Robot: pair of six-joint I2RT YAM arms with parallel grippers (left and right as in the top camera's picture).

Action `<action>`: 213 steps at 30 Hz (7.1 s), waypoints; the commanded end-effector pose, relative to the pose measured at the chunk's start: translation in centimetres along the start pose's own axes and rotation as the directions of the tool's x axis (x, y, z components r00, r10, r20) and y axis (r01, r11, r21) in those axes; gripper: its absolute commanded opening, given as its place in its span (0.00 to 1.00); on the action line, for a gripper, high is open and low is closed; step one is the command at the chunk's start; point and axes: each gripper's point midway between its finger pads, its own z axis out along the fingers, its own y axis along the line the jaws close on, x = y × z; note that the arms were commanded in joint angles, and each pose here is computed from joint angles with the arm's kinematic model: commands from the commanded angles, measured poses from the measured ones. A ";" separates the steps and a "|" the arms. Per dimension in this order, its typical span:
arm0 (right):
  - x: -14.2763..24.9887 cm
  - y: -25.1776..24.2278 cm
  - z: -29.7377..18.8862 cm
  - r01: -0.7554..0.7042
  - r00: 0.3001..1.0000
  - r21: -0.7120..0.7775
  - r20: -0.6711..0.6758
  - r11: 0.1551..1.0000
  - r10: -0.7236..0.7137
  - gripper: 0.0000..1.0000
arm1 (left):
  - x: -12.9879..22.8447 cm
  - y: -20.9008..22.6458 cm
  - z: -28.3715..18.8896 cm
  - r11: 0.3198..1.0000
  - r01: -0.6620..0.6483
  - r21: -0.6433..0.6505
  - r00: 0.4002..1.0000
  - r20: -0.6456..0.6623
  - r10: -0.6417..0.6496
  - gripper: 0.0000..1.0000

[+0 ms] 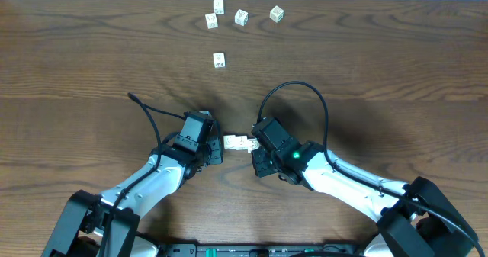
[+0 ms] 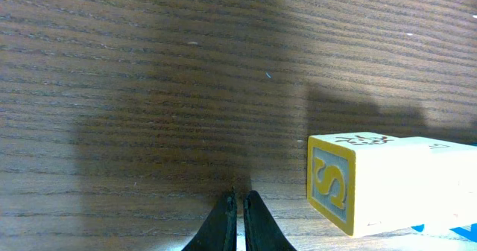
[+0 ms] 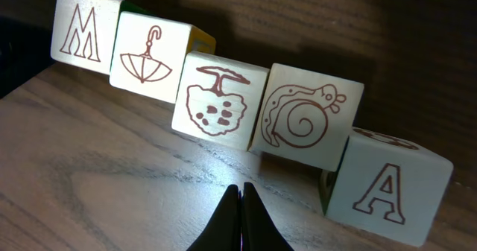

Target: Lift 5 blocks

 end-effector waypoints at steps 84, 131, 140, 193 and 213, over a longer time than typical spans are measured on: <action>-0.1 -1.2 2.2 -0.006 1.000 0.064 0.008 0.998 0.005 0.01 | 0.2 0.3 -0.2 1.000 -0.007 -0.014 1.000 0.001 0.007 0.07; -0.6 -3.1 2.1 -0.072 0.997 0.140 0.035 0.988 0.067 0.01 | 0.2 0.3 -0.2 1.000 -0.007 -0.014 1.000 0.001 0.007 0.07; 1.4 -2.0 2.1 -0.058 0.996 0.075 -0.066 0.996 0.063 0.01 | 0.2 0.3 -0.2 1.000 -0.007 -0.014 1.000 0.001 0.007 0.07; 1.2 -6.0 1.3 -0.121 0.992 0.293 0.004 0.949 0.125 0.01 | 0.2 0.3 -0.2 1.000 -0.007 -0.014 1.000 0.001 0.007 0.07; -1.9 -7.8 -6.5 -0.201 0.970 0.325 0.195 0.924 0.143 0.01 | 0.3 0.4 -0.2 1.000 -0.014 -0.017 1.000 -0.004 0.014 0.08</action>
